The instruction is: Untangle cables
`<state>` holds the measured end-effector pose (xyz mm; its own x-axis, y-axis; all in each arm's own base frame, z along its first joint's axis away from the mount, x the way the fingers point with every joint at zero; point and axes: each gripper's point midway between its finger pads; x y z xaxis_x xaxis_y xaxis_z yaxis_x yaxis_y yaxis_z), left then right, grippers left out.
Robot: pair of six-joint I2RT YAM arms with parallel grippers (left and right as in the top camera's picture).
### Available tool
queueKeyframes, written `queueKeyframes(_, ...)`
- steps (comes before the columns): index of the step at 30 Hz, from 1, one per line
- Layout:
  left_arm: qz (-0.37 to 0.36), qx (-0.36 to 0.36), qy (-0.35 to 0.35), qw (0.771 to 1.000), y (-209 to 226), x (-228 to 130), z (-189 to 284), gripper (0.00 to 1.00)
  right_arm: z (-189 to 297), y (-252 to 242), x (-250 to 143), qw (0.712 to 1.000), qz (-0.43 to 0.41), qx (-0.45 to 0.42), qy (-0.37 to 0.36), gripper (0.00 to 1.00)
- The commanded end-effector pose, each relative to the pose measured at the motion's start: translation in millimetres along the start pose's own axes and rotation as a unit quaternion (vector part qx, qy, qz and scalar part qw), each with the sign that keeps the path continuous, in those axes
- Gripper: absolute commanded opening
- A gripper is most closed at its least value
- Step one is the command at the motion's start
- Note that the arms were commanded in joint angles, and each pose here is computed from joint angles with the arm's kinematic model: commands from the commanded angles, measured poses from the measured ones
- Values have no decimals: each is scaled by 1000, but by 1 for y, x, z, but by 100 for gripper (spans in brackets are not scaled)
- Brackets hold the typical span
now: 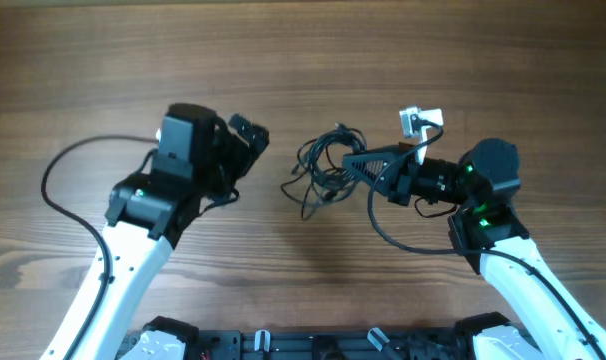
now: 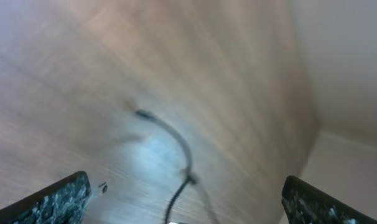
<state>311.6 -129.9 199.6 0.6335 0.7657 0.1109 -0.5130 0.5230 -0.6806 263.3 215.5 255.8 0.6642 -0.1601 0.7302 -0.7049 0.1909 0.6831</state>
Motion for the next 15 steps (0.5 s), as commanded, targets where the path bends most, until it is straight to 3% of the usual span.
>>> queueKeyframes(1, -171, -66, 34, 983, -21, -4, 8, 100, -1, 2, -6, 998, 50, 20, 17, 5)
queueKeyframes(3, -265, -120, 69, 954, -34, -17, 14, 97, -3, -3, -8, 999, 42, 20, 22, 4)
queueKeyframes(5, -315, -145, 90, 934, -38, -26, 14, 92, -3, -2, -15, 998, 39, 35, 37, 4)
queueKeyframes(8, -318, -140, 107, 932, -35, -28, 2, 84, -3, 3, -24, 995, 51, 64, 59, 4)
queueKeyframes(11, -352, -174, 145, 908, -39, -40, -8, 69, -4, -3, -26, 995, 43, 60, 60, 5)
queueKeyframes(15, -393, -178, 138, 891, -35, -33, -12, 68, -8, -20, -25, 998, 9, 30, 51, 5)
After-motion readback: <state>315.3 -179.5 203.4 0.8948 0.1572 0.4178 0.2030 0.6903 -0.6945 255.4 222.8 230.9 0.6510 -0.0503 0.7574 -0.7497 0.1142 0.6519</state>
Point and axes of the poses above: each gripper's point midway between its finger pads, its own z axis back along the fingers, its own y axis along the line the jaws close on, x = y × z, and after that the axes turned 5 degrees about z, right-handed
